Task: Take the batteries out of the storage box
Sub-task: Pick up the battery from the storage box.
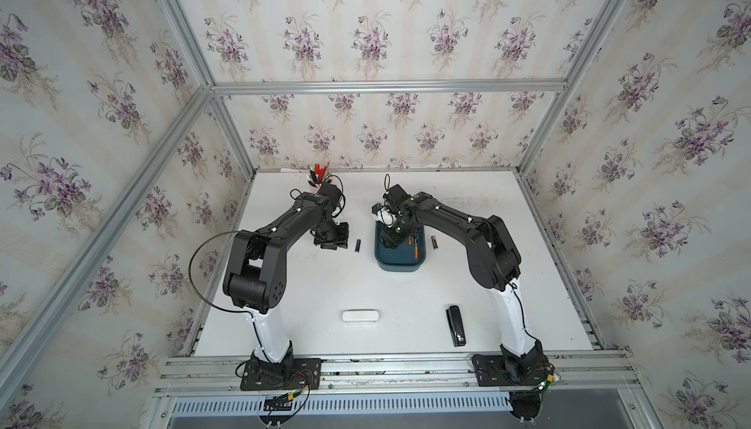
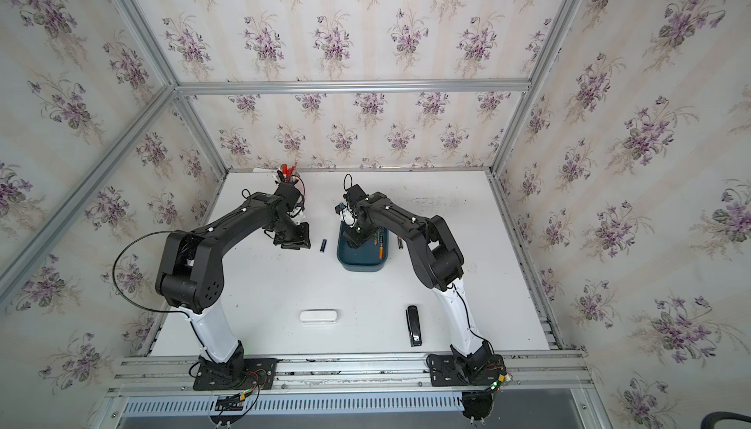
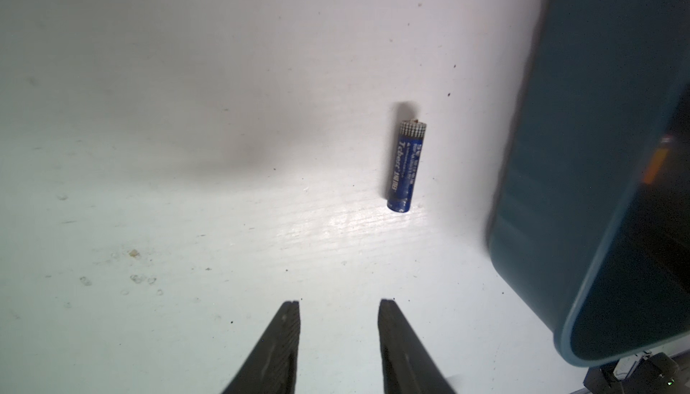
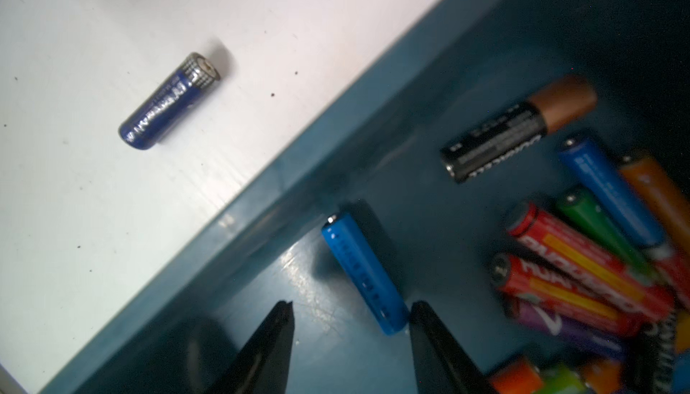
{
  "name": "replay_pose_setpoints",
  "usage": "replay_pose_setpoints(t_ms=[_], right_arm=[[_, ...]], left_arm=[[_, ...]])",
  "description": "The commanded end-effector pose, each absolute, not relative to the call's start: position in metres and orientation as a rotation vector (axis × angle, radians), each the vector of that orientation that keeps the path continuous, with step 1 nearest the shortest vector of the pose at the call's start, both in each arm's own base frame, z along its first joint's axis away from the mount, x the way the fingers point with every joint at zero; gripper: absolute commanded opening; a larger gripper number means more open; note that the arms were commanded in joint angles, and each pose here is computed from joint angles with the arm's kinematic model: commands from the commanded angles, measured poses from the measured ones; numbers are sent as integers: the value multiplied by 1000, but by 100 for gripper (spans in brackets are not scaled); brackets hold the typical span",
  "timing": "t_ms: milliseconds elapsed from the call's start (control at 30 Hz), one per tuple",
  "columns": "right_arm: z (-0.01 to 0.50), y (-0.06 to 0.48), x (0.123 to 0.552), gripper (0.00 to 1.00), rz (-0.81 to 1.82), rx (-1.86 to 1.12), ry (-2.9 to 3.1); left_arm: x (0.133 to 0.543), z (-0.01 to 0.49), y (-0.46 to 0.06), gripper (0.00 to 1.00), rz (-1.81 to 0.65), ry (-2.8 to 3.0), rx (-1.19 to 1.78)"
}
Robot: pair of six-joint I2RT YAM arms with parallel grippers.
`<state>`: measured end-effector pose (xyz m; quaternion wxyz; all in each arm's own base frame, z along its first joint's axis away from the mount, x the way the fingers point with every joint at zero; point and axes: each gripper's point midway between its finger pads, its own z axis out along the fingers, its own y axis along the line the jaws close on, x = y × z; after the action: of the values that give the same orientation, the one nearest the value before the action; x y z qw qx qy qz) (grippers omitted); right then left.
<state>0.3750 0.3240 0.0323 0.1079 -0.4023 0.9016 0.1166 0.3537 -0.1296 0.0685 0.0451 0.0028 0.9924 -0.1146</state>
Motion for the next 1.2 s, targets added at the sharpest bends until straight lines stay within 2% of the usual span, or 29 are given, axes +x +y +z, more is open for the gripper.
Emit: replay_pose_setpoints(t_ms=[0, 200, 300, 433, 633, 933, 1167], right_arm=[[29, 327, 377, 54, 346, -1191, 2642], [24, 322, 377, 48, 307, -1171, 2669], [23, 320, 377, 42, 292, -1152, 2683], [23, 319, 376, 24, 293, -1110, 2716], [21, 302, 369, 17, 226, -920, 2836], [21, 284, 360, 16, 162, -628, 2928], [14, 285, 365, 27, 130, -634, 2940]], left_arm=[[354, 71, -128, 41, -351, 3018, 28], [354, 71, -128, 41, -353, 3019, 28], [354, 71, -128, 41, -353, 3017, 29], [354, 71, -128, 41, -356, 3017, 27], [354, 72, -129, 41, -362, 3012, 27], [351, 71, -130, 41, -380, 3014, 21], [350, 73, -130, 40, -383, 3009, 18]])
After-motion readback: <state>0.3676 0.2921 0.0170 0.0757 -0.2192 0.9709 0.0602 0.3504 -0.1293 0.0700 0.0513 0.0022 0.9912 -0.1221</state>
